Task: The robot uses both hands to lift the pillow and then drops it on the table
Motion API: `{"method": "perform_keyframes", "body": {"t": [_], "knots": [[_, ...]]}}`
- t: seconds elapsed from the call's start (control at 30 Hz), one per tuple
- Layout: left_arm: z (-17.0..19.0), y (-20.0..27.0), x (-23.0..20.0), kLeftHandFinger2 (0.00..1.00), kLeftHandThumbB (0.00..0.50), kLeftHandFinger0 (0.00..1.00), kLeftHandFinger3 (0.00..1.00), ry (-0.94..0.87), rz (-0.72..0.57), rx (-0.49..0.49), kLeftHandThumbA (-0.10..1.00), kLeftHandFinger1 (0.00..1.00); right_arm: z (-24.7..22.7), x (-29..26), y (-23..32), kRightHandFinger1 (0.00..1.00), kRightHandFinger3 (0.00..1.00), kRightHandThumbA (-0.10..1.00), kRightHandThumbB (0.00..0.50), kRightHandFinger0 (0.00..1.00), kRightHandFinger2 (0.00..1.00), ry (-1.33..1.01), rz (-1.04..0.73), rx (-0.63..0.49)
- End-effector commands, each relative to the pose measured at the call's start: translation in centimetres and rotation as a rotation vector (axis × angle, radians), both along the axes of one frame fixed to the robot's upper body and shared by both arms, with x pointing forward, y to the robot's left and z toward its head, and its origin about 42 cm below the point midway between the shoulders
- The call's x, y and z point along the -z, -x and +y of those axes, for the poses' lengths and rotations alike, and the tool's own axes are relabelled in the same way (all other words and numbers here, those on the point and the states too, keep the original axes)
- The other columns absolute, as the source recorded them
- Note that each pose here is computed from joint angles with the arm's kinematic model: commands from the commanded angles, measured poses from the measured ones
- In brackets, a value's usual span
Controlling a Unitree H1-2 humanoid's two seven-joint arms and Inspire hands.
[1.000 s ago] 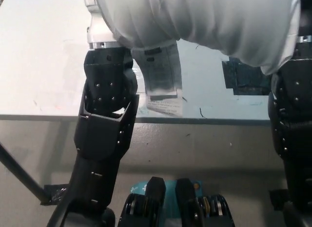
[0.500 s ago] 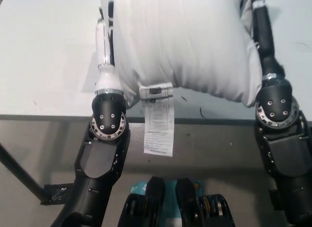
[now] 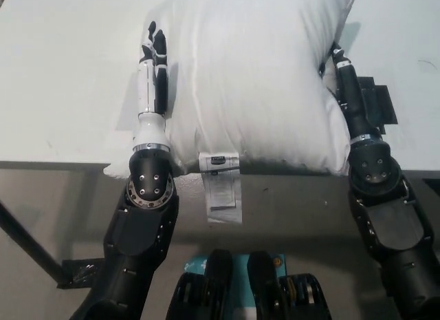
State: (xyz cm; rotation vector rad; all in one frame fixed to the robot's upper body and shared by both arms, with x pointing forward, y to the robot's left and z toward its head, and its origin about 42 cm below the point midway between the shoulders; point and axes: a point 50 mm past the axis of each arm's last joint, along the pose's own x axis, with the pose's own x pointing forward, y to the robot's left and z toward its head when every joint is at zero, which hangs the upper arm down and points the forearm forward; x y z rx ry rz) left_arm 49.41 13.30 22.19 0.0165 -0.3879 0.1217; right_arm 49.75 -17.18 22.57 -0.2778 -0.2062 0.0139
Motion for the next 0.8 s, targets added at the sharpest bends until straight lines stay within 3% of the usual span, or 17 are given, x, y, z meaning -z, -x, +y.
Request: {"method": "perform_keyframes", "body": {"t": [0.0,0.13,0.2,0.27,0.33,0.5,0.53,0.63,0.7,0.77], "knots": [[-2.2,-0.4,-2.7,1.00,0.003,1.00,1.00,0.009,-0.126,0.080,1.00,1.00,3.5,-3.9,-0.6,1.00,1.00,1.00,0.306,1.00,1.00,-0.033,-0.161,-0.148],[-1.1,-1.3,-1.7,1.00,0.054,1.00,1.00,-0.069,-0.100,0.052,1.00,1.00,3.2,-4.1,-0.9,1.00,1.00,1.00,0.294,1.00,1.00,-0.019,-0.154,-0.155],[-1.1,-1.4,-1.7,1.00,0.055,1.00,1.00,-0.069,-0.102,0.052,1.00,1.00,3.2,-4.1,-0.9,1.00,1.00,1.00,0.293,1.00,1.00,-0.020,-0.155,-0.155],[0.3,-2.1,-1.2,1.00,0.016,1.00,1.00,-0.161,-0.094,0.033,1.00,1.00,2.6,-5.1,-1.2,1.00,1.00,1.00,0.282,1.00,1.00,0.022,-0.150,-0.152],[1.4,-2.5,-0.9,1.00,0.033,1.00,1.00,-0.212,-0.069,0.014,1.00,1.00,1.7,-5.8,-1.4,1.00,1.00,1.00,0.288,1.00,1.00,0.056,-0.152,-0.144],[2.7,-3.2,-1.6,1.00,0.047,1.00,1.00,-0.244,-0.075,0.003,1.00,1.00,-0.6,-7.7,-2.0,1.00,1.00,1.00,0.335,1.00,1.00,0.126,-0.188,-0.144],[3.1,-3.3,-1.9,1.00,0.051,1.00,1.00,-0.240,-0.086,-0.004,1.00,1.00,-1.4,-8.1,-2.1,1.00,1.00,1.00,0.375,1.00,1.00,0.130,-0.184,-0.144],[4.0,-3.5,-2.7,1.00,0.045,1.00,1.00,-0.228,-0.106,-0.014,1.00,1.00,-3.7,-8.7,-2.1,1.00,1.00,1.00,0.326,1.00,1.00,0.164,-0.182,-0.150],[4.5,-3.5,-3.1,1.00,0.046,1.00,1.00,-0.246,-0.125,-0.012,1.00,1.00,-5.3,-8.5,-2.1,1.00,1.00,1.00,0.329,1.00,1.00,0.185,-0.176,-0.138],[5.2,-3.3,-3.5,1.00,0.018,1.00,1.00,-0.265,-0.145,-0.009,1.00,1.00,-7.4,-8.2,-2.0,1.00,1.00,1.00,0.364,1.00,1.00,0.224,-0.187,-0.118]]}}
